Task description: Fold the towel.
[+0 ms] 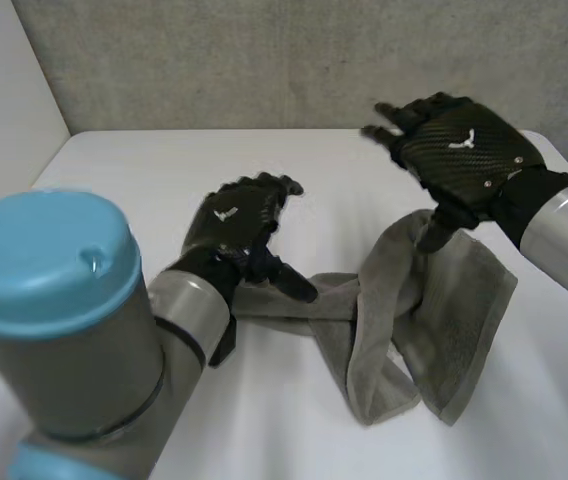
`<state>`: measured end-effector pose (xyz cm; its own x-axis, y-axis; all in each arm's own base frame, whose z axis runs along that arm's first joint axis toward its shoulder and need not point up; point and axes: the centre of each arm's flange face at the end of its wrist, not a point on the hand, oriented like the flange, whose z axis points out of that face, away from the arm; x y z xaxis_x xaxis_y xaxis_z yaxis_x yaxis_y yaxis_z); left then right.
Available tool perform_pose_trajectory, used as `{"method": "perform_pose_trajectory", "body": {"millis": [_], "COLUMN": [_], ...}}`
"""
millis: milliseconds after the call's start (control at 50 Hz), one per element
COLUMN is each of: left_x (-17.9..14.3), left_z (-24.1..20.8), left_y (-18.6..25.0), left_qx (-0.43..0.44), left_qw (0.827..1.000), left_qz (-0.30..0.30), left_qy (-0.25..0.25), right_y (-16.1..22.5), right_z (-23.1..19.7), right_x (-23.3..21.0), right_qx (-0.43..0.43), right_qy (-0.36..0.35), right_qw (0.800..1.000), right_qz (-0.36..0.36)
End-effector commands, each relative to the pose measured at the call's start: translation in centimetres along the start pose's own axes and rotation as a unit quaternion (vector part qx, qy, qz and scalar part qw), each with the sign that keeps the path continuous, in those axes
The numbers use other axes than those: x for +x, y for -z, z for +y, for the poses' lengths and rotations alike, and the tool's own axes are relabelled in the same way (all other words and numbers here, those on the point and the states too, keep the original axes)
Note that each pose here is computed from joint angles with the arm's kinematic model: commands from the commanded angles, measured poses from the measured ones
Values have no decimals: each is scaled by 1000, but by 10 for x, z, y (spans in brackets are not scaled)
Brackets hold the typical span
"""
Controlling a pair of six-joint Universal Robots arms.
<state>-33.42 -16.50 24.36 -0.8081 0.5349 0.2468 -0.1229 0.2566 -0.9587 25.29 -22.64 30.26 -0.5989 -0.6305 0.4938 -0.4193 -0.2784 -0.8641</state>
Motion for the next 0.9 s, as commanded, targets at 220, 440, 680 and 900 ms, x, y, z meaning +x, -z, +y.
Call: {"method": "perform_pose_trajectory", "body": {"millis": [220,440,680,900], "left_x": [37,50,52,14], "left_z": [87,96,142,41], "left_y": [18,3,-21,-62], "left_qx": [-97,-86,-102,11], "left_qw": [995,996,995,998], "left_qz": [-25,-13,-12,-58], "left_qy": [4,19,8,-34], "right_y": [-22,-53,-75,-84], "right_z": [61,110,147,72], "right_x": [-21,-30,-41,-2], "right_qx": [-94,-103,-128,-29], "right_qy": [115,130,115,99], "right_qw": [987,985,983,995], "right_qz": [-61,-44,-65,5]}}
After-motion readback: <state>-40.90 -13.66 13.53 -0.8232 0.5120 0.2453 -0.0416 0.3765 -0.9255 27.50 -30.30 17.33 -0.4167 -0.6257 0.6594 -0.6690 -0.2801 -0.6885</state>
